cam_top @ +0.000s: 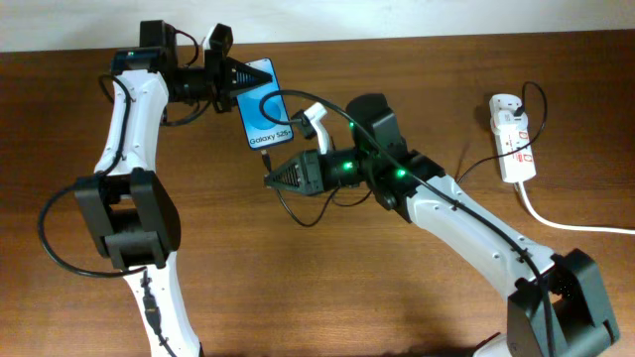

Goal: Plug charger to phone and switch on socket
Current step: 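Push the cable plug up into the phone's bottom port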

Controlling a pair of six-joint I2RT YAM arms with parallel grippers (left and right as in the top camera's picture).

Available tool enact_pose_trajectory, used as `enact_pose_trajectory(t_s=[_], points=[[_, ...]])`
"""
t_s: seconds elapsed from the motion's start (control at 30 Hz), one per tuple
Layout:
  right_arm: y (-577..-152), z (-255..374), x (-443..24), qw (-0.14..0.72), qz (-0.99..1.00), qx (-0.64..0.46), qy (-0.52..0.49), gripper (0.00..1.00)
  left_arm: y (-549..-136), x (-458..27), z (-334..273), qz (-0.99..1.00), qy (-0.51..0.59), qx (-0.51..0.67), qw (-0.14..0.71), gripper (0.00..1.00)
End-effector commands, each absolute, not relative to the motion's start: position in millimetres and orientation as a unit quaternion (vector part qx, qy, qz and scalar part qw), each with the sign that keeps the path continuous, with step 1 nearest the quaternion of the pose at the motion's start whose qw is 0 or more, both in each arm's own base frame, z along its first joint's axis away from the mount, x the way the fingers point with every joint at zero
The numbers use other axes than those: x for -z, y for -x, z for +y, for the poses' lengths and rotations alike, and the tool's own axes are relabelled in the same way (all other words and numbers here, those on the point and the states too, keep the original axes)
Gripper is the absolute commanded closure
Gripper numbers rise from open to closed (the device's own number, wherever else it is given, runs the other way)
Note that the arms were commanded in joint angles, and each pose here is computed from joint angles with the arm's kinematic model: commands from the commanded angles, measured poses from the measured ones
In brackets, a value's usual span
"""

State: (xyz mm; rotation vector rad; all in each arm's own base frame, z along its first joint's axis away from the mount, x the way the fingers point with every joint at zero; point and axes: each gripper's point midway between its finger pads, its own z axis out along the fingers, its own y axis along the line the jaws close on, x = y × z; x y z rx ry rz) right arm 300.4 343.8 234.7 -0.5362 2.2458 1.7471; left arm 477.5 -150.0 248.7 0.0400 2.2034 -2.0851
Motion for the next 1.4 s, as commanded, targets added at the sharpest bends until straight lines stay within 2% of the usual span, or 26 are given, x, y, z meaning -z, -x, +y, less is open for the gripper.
enact_pose_trajectory(t_s=[0.0,0.1,0.27,0.43,0.67,0.87,1.07,1.37], points=[[-306.0,327.7,-233.5,0.115,0.760,-0.615,0.175,0.96,-476.3,-264.8,-145.3,0.705,-0.028,0.705,0.067,1.00],[-310.2,323.4,-229.0,0.117,0.747,-0.639,0.141,0.96,-476.7,-264.8,-143.7,0.705,-0.026,0.705,0.068,1.00],[-294.1,307.5,-243.8,0.135,0.682,-0.706,0.133,0.96,-478.7,-264.8,-137.3,0.706,-0.022,0.704,0.073,1.00],[-297.9,310.0,-230.1,0.119,0.701,-0.695,0.103,0.96,-477.9,-264.9,-140.4,0.706,-0.025,0.705,0.071,1.00],[-306.1,309.6,-226.9,0.156,0.704,-0.684,0.110,0.96,-466.4,-260.5,-178.5,0.713,-0.051,0.698,0.045,1.00],[-305.0,316.9,-202.5,0.157,0.734,-0.651,0.111,0.96,-471.8,-259.8,-164.2,0.715,-0.037,0.696,0.053,1.00],[-308.1,322.5,-207.4,0.168,0.760,-0.613,0.134,0.96,-474.9,-250.2,-163.2,0.735,-0.017,0.676,0.044,1.00],[-312.7,328.4,-237.6,0.194,0.736,-0.625,0.171,0.96,-474.7,-250.2,-163.8,0.735,-0.017,0.676,0.044,1.00]])
